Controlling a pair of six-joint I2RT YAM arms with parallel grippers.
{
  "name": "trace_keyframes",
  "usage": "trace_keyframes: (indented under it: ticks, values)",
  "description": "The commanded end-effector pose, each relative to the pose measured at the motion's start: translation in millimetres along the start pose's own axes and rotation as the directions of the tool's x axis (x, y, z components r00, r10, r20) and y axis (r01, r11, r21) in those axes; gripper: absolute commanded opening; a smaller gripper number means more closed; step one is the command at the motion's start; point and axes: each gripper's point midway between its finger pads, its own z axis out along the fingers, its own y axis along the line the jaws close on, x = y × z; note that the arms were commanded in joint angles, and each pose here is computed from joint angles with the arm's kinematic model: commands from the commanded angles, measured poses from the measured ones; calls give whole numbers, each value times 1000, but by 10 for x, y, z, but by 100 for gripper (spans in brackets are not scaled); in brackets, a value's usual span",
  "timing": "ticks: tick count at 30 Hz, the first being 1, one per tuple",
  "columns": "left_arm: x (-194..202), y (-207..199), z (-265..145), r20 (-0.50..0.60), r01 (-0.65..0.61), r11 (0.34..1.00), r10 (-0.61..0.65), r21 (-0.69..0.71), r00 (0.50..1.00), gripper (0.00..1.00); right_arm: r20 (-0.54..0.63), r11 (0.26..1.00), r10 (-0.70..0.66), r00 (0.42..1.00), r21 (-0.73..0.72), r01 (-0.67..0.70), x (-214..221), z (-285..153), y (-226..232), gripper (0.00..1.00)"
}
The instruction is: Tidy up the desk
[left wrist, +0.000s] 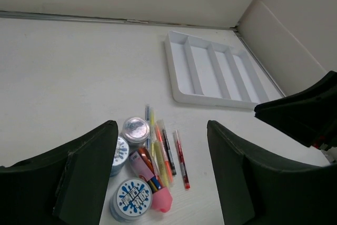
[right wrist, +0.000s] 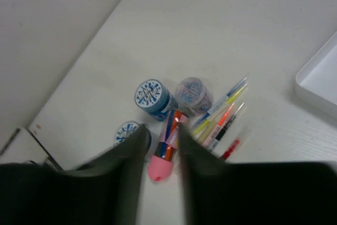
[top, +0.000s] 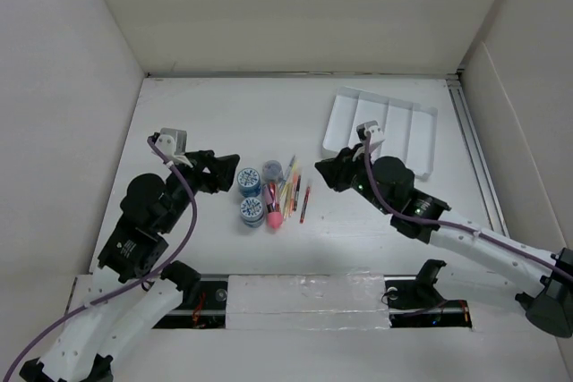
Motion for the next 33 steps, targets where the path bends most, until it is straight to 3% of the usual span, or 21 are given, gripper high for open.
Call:
trace_keyframes:
  ticks: [1,6,9,13,16,17,20,21,22,24,25,28,33]
  values:
    - [-26,-31,39,8,-12,1000,12,18,1000,64,-14,998,-10,1000,-60,9,-67,77,209,0]
    - [-72,-58,-6,37,-9,999,8,36,999,61,-50,997,-32,998,-75,28,47,153,331,0]
    - [-129,-29,-46,69,-2,1000,0,20,998,52,-82,998,-54,995,-44,50,128,229,304,0]
    - [-119,-20,-41,70,0,1000,-1,17,998,12,-207,990,-132,969,-71,120,454,311,428,0]
    - [-109,-11,-25,55,5,1000,-5,7,998,0,-293,973,-231,928,-68,221,767,424,489,0]
    - [-109,-11,-28,53,6,1000,-7,6,999,0,-313,961,-276,909,-98,259,886,419,586,0]
    - [-155,6,-65,75,7,1000,-7,-3,997,4,-407,923,-384,829,-140,358,1389,512,678,44]
    - [-152,8,-66,73,7,1000,-7,-4,997,4,-396,916,-399,827,-149,371,1366,497,749,52]
    - [-167,21,-81,82,8,1000,-8,-10,997,16,-425,906,-421,802,-143,400,1533,537,728,61]
    - [-172,21,-86,90,11,1000,-10,-9,996,28,-429,888,-448,784,-115,445,1593,561,775,82]
    - [-189,18,-93,95,11,1000,-10,-8,995,39,-427,882,-453,783,-85,464,1588,603,728,87]
    - [-182,25,-86,92,16,1000,-15,-13,996,55,-436,877,-458,775,-81,473,1708,670,758,94]
    - [-307,152,-168,151,78,993,-63,-89,987,57,-417,878,-450,790,-43,478,1777,816,740,95]
